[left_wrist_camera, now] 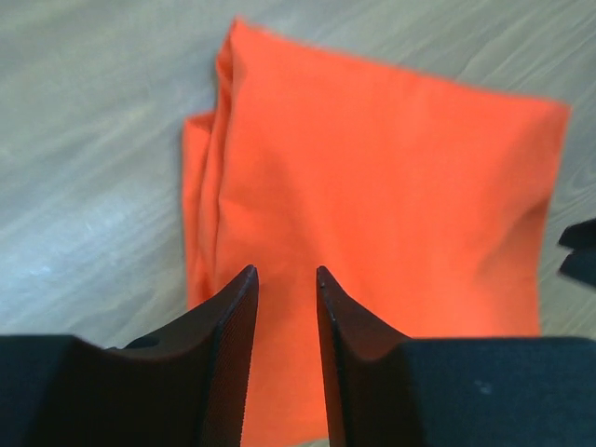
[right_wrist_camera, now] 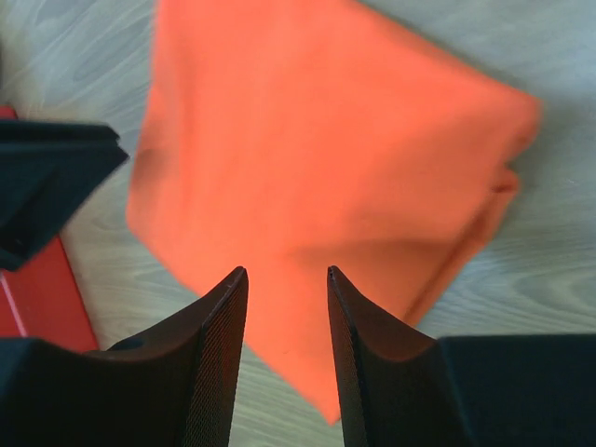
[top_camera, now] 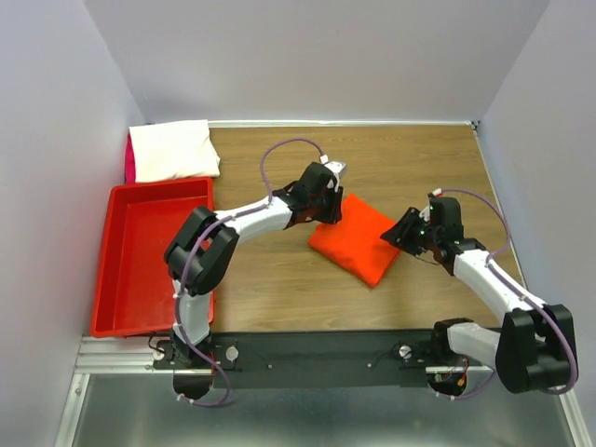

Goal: Fold and stack the t-shirts
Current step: Fold the tshirt

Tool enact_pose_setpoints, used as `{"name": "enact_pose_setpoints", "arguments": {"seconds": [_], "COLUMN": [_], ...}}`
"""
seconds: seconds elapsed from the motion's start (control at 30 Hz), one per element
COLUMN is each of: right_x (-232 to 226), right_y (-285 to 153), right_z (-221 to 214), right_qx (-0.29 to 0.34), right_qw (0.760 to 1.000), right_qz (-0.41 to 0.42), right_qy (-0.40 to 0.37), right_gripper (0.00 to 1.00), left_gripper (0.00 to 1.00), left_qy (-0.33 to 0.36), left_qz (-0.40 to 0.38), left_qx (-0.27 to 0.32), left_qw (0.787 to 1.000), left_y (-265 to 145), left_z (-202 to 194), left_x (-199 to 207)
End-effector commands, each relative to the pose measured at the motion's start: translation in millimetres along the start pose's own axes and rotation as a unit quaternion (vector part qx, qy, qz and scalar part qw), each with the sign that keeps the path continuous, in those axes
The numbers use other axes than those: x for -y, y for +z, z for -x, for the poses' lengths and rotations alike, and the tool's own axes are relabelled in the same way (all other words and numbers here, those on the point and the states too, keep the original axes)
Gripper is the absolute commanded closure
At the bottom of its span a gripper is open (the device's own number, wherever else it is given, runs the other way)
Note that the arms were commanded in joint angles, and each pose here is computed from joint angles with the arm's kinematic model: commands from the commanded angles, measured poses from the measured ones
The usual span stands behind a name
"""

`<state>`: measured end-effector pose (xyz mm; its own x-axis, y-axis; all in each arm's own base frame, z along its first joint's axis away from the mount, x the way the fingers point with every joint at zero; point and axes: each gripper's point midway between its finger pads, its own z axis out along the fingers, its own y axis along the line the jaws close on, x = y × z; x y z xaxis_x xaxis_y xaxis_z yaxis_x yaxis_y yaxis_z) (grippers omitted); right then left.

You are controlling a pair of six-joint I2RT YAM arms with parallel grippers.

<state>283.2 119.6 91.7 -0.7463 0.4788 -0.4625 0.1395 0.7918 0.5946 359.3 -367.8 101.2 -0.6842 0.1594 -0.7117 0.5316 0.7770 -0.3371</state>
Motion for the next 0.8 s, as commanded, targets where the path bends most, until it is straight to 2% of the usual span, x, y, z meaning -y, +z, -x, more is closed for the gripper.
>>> {"name": "enact_pose_setpoints", "arguments": {"seconds": [0.0,0.03,0.1,0.13,0.33,0.47,0.63,0.67,0.73,0.77], "right_x": [-4.9,-0.5,13.8,20.8,34.7,10.1,-36.2,-43.6,-60.4,-65.8], "right_y": [7.4,9.4,13.6,19.9,44.0,43.8,25.4,22.0,17.2,15.8], "right_z": [-1.1,-3.4,-8.6,-10.4,1.1,26.4,52.7,53.3,59.8,58.4], "right_qx": [-0.006,-0.008,-0.014,-0.02,-0.04,-0.022,-0.002,-0.002,0.011,0.006], "right_qw": [0.996,0.997,0.997,0.998,0.998,0.996,0.985,0.983,0.973,0.969], "right_qz": [0.066,0.062,0.048,0.042,0.038,0.083,0.165,0.18,0.227,0.245], "right_qy": [0.053,0.054,0.056,0.048,0.009,-0.026,-0.05,-0.035,-0.035,-0.009], "right_gripper": [0.54,0.53,0.53,0.53,0.53,0.53,0.53,0.51,0.5,0.48], "left_gripper": [0.62,0.62,0.63,0.62,0.62,0.61,0.59,0.58,0.58,0.58], "left_qy": [-0.027,-0.042,-0.078,-0.094,-0.159,-0.172,-0.184,-0.183,-0.178,-0.175], "left_qz": [-0.032,-0.025,-0.03,-0.025,-0.063,-0.11,-0.104,-0.105,-0.112,-0.112], "left_qx": [-0.016,-0.034,-0.039,-0.059,-0.036,0.015,0.116,0.147,0.171,0.181], "left_qw": [0.999,0.998,0.996,0.994,0.985,0.979,0.97,0.966,0.963,0.961], "left_y": [7.0,7.5,1.5,-1.6,-42.1,-65.7,-90.7,-96.0,-99.0,-97.1], "left_z": [-16.4,-35.0,-44.1,-67.9,-100.2,-82.1,-28.9,-12.3,2.8,10.4], "left_x": [9.4,3.7,6.4,1.4,35.4,68.8,66.9,63.3,60.1,57.9]}}
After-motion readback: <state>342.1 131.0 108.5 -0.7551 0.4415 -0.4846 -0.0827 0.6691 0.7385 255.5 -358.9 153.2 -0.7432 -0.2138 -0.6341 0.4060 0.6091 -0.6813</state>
